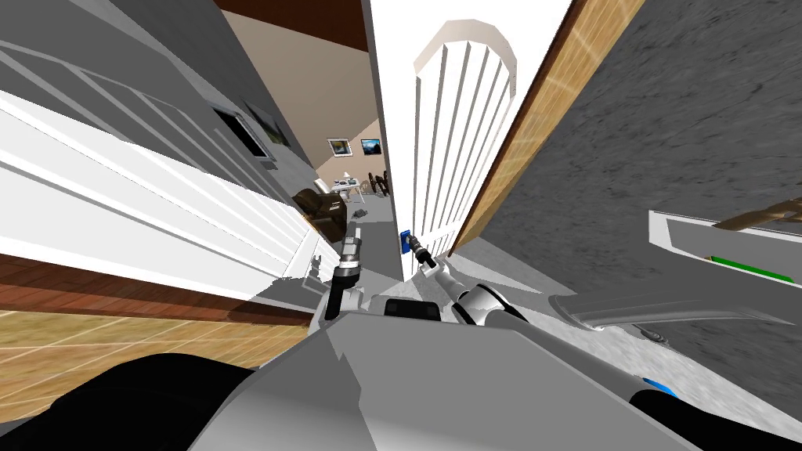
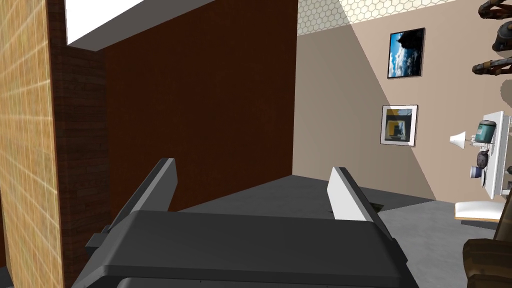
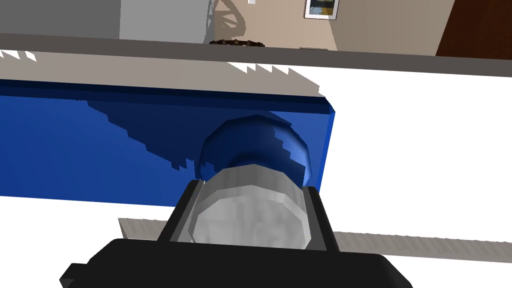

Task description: Push the door open

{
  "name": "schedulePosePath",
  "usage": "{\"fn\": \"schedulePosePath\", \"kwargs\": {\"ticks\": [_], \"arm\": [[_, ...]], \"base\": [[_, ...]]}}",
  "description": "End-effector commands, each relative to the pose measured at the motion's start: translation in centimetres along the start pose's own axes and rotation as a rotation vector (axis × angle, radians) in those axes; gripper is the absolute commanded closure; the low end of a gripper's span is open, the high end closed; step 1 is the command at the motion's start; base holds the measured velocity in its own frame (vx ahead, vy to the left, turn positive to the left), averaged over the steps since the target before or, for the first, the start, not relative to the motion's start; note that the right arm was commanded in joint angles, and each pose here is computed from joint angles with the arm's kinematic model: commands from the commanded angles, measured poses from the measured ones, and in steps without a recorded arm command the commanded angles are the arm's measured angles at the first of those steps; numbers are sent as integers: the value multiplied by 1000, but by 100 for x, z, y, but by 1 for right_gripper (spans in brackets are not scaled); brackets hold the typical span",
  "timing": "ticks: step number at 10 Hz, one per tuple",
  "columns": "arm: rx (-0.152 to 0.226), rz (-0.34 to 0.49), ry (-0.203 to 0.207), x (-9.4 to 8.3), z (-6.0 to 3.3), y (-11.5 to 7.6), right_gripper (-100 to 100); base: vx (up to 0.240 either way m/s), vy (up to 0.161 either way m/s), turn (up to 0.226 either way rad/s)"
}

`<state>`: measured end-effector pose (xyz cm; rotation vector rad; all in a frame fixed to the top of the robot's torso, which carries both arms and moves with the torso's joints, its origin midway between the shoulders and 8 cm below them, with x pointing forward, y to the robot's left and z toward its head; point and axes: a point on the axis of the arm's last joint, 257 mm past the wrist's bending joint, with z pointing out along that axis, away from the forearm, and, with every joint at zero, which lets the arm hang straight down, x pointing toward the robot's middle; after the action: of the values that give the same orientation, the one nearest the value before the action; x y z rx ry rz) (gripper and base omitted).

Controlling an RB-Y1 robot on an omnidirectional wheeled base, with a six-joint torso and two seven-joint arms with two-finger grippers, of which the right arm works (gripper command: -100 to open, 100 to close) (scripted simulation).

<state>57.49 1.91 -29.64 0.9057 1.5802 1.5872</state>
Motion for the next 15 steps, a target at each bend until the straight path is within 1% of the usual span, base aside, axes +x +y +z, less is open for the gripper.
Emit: {"fn": "schedulePosePath", "kwargs": {"ticks": [1,4,5,6,7,8,10,11,13,14,15], "arm": [[4,0,0,1,-7,-18,100],[4,0,0,1,-7,-18,100],[2,-6,-16,-106,-11,-1,100],[3,-8,-21,-137,-16,-3,100],[4,-11,-34,-217,-30,-6,100],[4,-13,-41,-259,-37,-8,100],[7,-19,-73,-451,-72,-13,100],[7,-21,-82,-503,-82,-14,100],[9,-26,-121,-714,-126,-14,100],[9,-26,-121,-714,-126,-14,100],[9,-27,-141,-819,-150,-13,100]], "base": [[-16,-10,19],[0,0,0],[85,122,-28],[125,146,-54],[145,161,-37],[132,182,-36],[151,163,-39],[135,167,-53],[150,187,-68],[105,125,-28],[103,112,-42]]}}
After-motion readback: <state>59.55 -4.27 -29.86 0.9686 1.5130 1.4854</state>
